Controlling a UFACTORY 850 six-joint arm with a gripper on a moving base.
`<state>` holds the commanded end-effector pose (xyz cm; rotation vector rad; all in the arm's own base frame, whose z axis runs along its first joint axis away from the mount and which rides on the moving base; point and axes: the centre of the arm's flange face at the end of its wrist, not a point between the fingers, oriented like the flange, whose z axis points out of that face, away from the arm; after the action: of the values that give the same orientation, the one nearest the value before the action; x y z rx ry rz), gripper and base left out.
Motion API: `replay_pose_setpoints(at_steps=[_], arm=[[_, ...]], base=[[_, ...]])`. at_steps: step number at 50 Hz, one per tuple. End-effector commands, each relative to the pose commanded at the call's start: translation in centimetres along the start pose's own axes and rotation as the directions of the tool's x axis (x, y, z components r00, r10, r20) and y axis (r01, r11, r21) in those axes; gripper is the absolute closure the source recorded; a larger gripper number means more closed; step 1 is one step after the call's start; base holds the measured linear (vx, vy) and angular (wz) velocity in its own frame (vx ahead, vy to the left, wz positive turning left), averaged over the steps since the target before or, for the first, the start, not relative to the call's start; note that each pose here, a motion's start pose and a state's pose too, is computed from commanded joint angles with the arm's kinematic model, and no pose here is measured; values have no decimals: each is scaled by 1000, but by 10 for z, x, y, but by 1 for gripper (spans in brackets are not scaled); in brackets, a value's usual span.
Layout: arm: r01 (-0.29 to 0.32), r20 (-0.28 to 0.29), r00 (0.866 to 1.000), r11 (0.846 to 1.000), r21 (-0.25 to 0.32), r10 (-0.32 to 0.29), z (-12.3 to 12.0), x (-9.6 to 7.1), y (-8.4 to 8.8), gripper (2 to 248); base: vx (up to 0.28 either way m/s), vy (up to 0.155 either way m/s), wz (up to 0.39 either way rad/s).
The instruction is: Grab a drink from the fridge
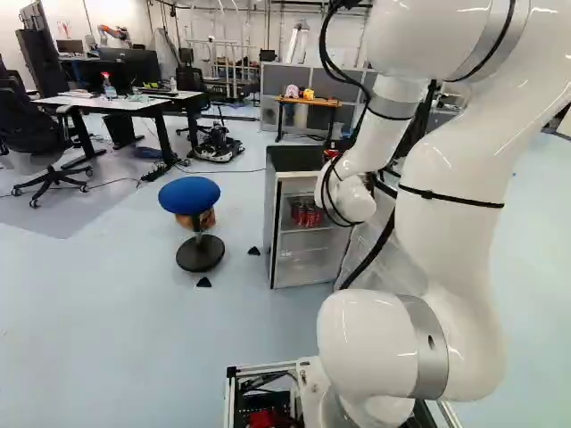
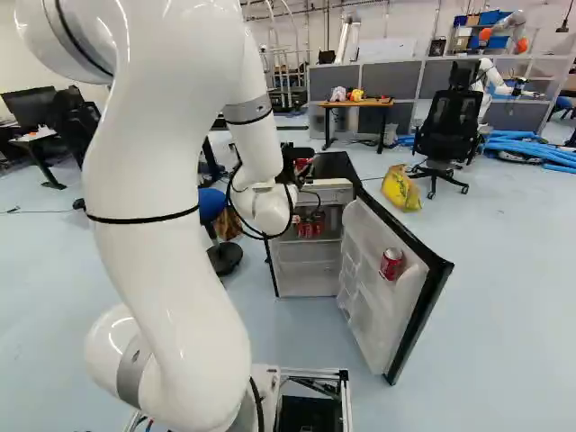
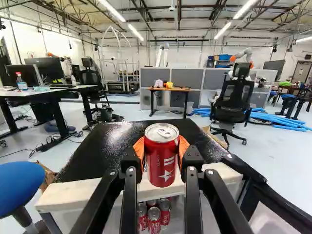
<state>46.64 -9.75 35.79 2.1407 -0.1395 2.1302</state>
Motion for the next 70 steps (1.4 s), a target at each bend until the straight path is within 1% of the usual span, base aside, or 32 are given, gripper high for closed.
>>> replay_pose_setpoints(at_steps=[42, 64, 70], arm=[[-40, 76, 996, 996, -84, 46, 61, -18, -12, 159], [-42, 60, 997, 998, -53, 45, 90, -22, -32, 159], [-42, 59, 997, 998, -52, 45, 91, -22, -32, 159]], base=[[0, 0, 0], [0, 0, 0], [0, 0, 0]])
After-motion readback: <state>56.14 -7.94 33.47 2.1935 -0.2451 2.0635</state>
